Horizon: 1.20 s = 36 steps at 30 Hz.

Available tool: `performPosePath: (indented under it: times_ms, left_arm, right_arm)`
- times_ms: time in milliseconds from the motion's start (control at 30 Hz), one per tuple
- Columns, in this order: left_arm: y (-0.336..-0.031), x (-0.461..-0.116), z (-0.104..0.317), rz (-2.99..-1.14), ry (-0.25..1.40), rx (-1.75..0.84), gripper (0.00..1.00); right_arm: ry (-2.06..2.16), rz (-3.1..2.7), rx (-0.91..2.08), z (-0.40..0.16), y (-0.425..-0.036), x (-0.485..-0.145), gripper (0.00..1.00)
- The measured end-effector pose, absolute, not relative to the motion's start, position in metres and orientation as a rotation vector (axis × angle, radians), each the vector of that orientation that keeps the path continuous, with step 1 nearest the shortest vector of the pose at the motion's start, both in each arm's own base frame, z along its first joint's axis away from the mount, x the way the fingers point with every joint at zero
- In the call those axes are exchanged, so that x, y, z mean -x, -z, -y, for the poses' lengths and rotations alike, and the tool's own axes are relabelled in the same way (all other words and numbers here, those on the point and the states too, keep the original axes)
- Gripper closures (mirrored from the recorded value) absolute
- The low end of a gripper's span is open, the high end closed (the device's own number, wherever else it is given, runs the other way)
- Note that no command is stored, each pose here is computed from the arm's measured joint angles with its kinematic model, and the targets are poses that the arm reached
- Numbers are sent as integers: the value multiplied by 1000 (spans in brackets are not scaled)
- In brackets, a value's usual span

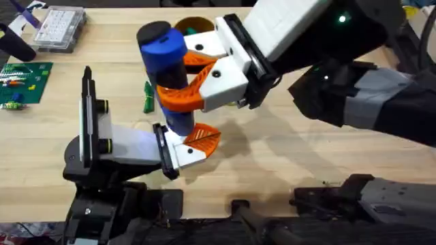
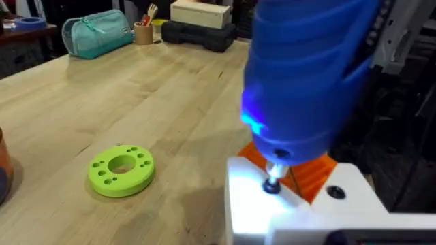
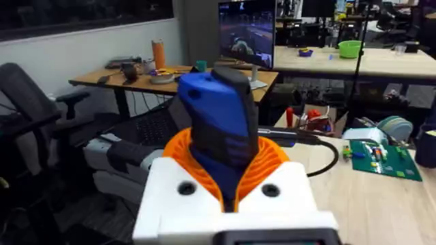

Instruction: Pick up the gripper from the table and insert it into the empty holder that is missing its gripper. Then pick up a screw, insert it into the mounting hole, and use the screwdriver to tighten it. Finally, clean up the table by picking up the vegetable and placing it into the bucket.

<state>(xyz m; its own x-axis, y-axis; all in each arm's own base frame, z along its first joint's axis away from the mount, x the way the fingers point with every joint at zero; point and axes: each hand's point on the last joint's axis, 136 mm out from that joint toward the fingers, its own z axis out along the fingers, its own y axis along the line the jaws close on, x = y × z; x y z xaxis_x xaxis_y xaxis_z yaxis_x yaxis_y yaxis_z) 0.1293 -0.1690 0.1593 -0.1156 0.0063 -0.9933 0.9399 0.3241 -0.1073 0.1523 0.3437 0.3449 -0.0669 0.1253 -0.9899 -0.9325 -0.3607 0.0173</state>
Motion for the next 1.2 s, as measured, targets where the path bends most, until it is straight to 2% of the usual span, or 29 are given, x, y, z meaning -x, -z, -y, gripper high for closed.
performPosePath:
  times_ms: [1067, 1200]
  left_arm:
    - [-159, -129, 169, -1446, 1030, -927, 982]
    - [-159, -129, 169, -1446, 1030, -926, 981]
  right_arm:
    - [-1582, -918, 1371, -344, -346, -147, 948]
    - [-1591, -838, 1430, -342, -374, -143, 946]
